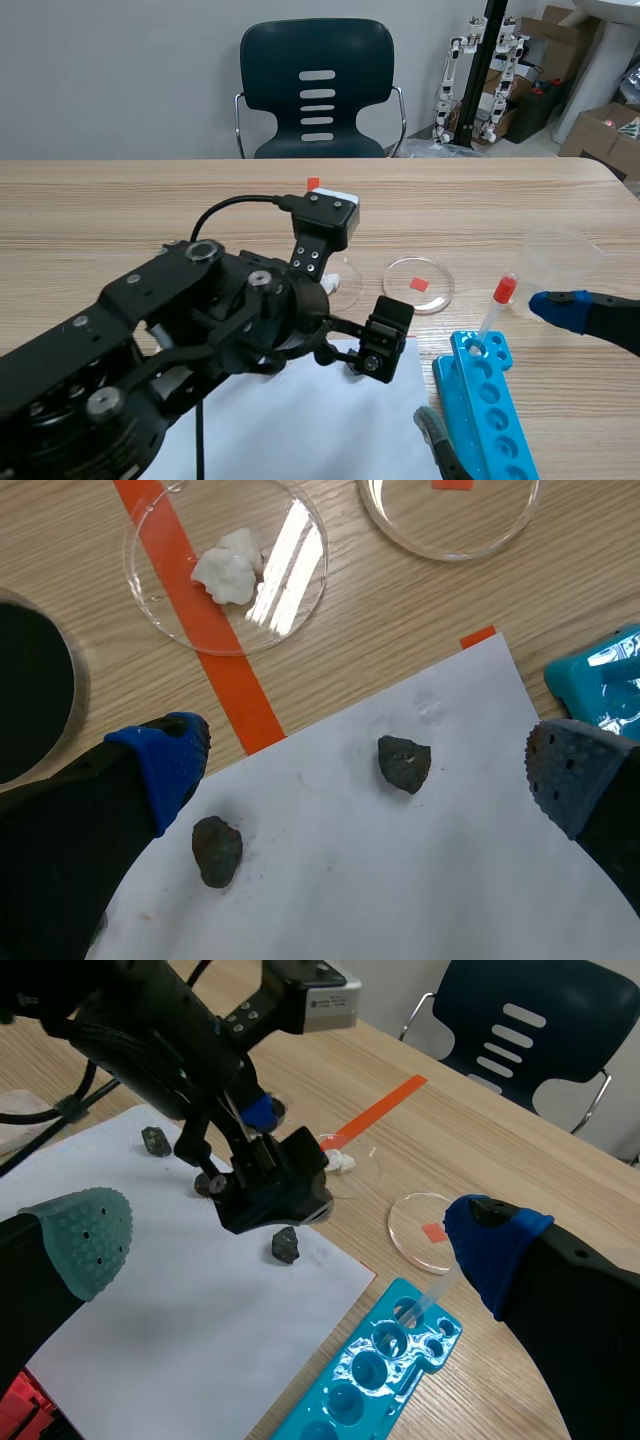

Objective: Pick up the right mineral with the left hand

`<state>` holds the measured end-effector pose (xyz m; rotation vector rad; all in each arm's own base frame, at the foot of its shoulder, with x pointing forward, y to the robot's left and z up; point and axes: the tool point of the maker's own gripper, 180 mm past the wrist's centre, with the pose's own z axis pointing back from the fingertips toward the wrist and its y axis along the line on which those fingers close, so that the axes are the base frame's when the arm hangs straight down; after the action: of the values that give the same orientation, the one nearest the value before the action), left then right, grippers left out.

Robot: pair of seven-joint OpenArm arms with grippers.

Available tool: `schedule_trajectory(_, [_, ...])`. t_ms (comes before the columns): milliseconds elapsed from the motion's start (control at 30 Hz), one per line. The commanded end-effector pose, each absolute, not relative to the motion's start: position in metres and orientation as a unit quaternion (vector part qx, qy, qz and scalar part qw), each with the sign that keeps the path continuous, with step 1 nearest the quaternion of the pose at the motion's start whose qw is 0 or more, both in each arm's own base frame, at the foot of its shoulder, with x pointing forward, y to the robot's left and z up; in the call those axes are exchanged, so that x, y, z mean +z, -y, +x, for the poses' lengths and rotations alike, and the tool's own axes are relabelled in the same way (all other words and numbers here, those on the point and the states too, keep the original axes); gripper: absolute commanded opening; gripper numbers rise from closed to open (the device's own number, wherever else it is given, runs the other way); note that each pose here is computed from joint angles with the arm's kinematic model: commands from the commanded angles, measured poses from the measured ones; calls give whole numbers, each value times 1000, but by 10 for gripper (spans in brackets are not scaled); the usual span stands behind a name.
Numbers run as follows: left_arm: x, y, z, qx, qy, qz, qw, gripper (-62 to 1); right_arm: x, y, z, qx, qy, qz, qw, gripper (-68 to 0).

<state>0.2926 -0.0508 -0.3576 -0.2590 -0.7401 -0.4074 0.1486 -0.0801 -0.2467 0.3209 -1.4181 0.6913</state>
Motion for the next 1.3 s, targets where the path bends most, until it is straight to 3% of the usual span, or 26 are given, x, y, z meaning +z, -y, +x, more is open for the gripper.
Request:
schedule_trajectory(0, [-352,58,297,-198,360,-123,903,14,-234,79,154,305,653,143,679,4])
schedule_trajectory(467, [-382,67,291,-220,243,-56,943,14,-234,79,154,305,653,143,679,4])
schedule_trajectory(900, [-393,73,300,-239,248,-14,939,14,-234,79,154,305,653,143,679,4])
schedule_trajectory(1267, [-395,70,298,-227,241,-13,944,14,-234,79,154,305,653,143,679,4])
